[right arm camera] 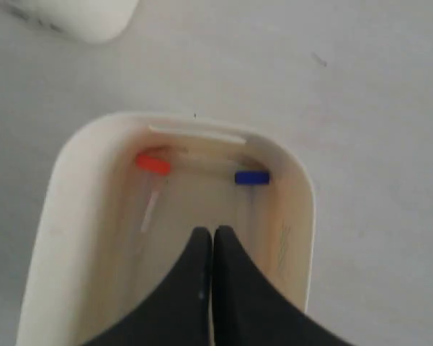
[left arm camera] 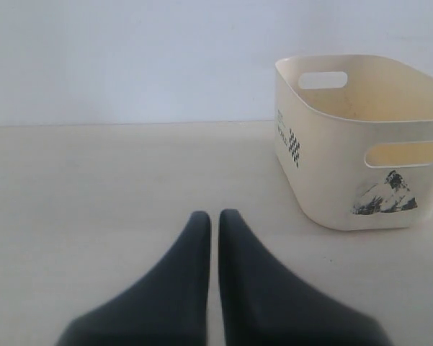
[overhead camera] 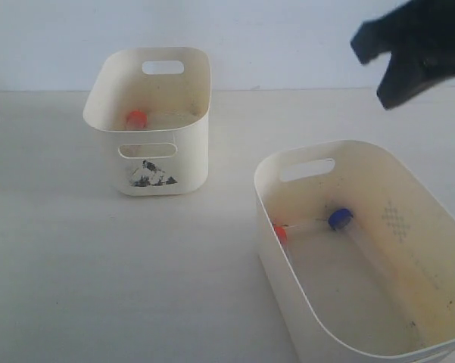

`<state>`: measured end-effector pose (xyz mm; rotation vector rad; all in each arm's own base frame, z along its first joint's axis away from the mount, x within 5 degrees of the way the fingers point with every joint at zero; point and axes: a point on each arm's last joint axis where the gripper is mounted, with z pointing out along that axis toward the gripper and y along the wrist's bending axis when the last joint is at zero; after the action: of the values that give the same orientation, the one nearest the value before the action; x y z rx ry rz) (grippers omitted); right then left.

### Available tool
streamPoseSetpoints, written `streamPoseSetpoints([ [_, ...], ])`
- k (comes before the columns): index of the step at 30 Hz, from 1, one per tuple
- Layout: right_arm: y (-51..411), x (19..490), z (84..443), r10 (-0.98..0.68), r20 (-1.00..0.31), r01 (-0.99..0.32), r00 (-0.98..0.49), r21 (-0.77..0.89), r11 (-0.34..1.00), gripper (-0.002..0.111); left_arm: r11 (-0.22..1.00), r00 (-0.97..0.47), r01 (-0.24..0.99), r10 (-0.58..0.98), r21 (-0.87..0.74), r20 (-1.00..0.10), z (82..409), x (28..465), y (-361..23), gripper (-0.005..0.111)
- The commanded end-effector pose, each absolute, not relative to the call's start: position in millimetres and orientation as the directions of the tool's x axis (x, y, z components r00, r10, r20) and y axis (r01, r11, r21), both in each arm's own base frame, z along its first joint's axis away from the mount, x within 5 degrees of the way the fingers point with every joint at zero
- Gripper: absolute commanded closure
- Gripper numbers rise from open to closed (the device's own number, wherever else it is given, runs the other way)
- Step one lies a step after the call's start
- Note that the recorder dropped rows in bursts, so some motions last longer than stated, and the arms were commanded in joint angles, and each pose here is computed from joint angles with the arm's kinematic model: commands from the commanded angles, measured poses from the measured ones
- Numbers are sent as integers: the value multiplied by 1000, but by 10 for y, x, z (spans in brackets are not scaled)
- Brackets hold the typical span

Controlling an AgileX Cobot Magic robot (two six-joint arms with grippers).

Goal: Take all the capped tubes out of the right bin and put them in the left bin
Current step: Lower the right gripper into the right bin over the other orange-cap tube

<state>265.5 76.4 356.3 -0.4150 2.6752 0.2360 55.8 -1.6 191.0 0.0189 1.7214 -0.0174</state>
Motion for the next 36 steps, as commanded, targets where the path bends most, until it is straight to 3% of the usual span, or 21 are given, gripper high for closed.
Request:
streamPoseSetpoints([
  [1,731,2505,3155,-231,-405,-308,-884,134,942,109,1000,-143,19,-3,-6,-990,1922,555,-14,102],
  [5,802,2391,2732,-216,-366,-317,-905,242,917,109,1000,-143,19,-3,-6,-990,1922,555,-14,102],
  [10,905,2291,2523,-166,-355,-307,-920,386,870,109,1000,-143,19,-3,-6,-990,1922,555,-14,102],
  [17,920,2337,2447,-150,-336,-285,-930,399,872,109,1000,-143,19,-3,-6,-990,1922,555,-14,102],
  [29,1023,2626,1832,-80,-155,-144,-985,458,877,109,1000,-143,19,-3,-6,-990,1922,555,-14,102],
  [36,1040,2786,1662,41,-182,-51,-982,470,881,106,1000,-143,19,-3,-6,-990,1922,555,-14,102],
])
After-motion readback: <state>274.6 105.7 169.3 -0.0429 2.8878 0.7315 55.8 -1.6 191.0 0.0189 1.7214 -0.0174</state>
